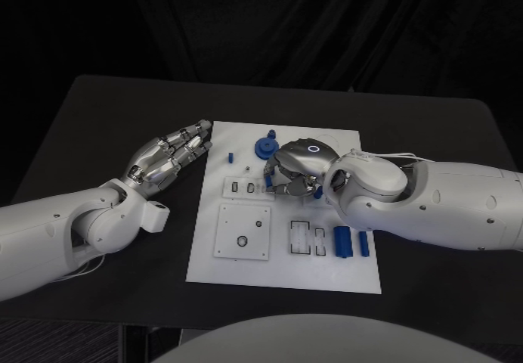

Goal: Assemble the parts on the task board

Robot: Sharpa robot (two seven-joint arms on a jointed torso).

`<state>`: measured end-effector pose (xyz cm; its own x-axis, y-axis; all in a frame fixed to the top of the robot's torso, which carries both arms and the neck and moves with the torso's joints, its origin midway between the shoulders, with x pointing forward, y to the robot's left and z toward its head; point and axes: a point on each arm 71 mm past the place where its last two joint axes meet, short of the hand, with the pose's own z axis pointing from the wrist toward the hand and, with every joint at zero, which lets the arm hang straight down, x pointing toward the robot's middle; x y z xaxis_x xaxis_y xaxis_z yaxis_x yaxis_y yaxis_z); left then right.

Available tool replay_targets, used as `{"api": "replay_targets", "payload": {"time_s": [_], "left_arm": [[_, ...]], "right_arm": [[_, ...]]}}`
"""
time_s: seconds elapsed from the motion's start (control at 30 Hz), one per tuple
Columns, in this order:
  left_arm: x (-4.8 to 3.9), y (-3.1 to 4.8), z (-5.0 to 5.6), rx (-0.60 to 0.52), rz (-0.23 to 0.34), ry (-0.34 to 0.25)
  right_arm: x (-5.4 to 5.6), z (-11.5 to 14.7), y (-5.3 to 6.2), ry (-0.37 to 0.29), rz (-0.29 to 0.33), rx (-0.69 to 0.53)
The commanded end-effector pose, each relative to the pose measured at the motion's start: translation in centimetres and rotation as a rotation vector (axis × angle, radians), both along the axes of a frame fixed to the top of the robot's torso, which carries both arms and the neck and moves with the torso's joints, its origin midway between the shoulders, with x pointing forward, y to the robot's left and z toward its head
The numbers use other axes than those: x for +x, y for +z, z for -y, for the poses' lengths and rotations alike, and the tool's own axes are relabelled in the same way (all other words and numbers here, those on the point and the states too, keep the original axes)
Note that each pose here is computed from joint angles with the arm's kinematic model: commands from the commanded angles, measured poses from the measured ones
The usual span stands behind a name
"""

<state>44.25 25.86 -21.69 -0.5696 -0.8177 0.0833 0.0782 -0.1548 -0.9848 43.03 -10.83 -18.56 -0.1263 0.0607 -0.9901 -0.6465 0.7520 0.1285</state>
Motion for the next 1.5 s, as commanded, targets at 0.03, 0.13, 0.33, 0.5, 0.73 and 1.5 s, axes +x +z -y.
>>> {"api": "replay_targets", "payload": {"time_s": [0.03,0.13,0.33,0.5,0.73,1.5], "left_arm": [[-0.12,0.58,0.1,-0.060,0.065,-0.005],[-0.10,0.57,0.1,-0.059,0.065,-0.005],[-0.06,0.55,0.0,-0.058,0.065,-0.004],[-0.05,0.54,0.0,-0.057,0.064,-0.004],[-0.03,0.55,-0.1,-0.058,0.067,-0.001],[0.26,0.58,-1.4,0.065,0.082,0.101]], "right_arm": [[-0.1,-0.1,-0.3,0.002,-0.008,-0.020],[-0.1,-0.1,-0.3,0.006,-0.009,-0.020],[-0.1,-0.1,-0.3,0.009,-0.010,-0.022],[-0.1,-0.1,-0.3,0.011,-0.012,-0.024],[-0.1,0.0,-0.1,0.020,0.008,0.005],[0.0,3.6,5.4,-0.018,0.224,0.316]]}}
